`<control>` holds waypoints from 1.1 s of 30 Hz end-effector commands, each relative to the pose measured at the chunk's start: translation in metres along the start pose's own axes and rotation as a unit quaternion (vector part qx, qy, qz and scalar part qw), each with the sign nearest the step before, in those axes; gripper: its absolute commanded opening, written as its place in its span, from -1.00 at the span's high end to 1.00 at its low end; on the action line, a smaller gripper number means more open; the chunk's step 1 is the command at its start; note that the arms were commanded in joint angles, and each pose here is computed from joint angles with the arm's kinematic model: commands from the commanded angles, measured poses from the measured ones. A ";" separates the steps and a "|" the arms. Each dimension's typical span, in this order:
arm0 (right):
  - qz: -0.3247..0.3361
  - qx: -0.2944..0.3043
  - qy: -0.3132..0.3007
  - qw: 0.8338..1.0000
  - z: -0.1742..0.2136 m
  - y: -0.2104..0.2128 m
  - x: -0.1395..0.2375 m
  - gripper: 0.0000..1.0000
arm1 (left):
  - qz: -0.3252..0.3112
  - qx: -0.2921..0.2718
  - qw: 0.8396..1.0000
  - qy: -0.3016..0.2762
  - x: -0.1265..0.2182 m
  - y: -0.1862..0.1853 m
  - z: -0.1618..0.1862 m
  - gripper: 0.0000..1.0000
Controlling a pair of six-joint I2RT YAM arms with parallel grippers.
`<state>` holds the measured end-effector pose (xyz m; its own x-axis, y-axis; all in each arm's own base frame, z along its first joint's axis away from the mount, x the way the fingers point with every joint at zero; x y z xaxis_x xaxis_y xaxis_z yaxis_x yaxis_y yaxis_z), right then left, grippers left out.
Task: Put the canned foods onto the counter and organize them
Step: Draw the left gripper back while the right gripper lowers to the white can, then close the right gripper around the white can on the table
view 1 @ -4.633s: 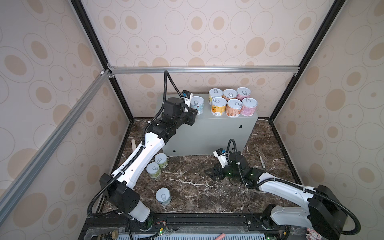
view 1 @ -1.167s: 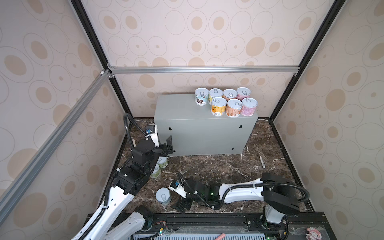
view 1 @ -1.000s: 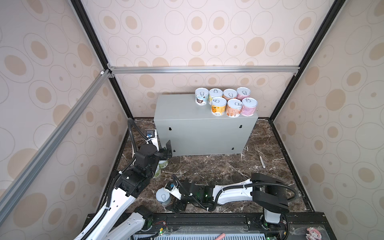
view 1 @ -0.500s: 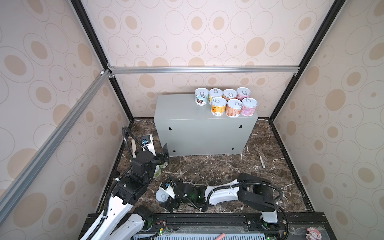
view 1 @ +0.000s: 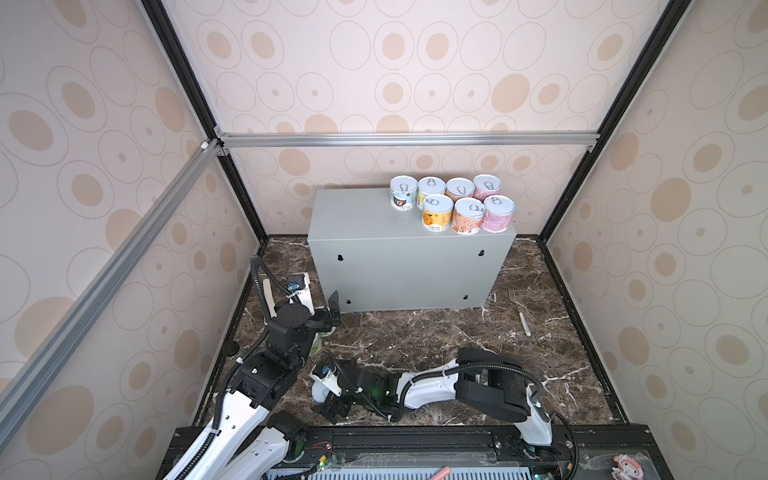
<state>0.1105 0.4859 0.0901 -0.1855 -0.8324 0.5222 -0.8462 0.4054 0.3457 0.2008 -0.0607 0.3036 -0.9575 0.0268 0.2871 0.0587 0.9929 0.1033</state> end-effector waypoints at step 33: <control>-0.005 -0.022 -0.006 1.000 -0.005 -0.012 -0.001 -0.41 | 0.021 0.040 0.999 0.007 -0.018 0.013 0.006 -0.98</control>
<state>0.1227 0.4907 0.0797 -0.1692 -0.8430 0.5106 -0.8393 0.3948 0.3737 0.2172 -0.0486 0.2900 -0.9422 0.0662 0.3286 0.0832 0.9958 0.0379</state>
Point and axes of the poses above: each gripper's point midway between its finger pads, its own x axis back along the fingers, its own y axis along the line the jaws close on, z = x × y, the point moved 8 cm from there along x, back along the fingers, and after that the axes turned 14 degrees about -x, right-handed, at the moved point
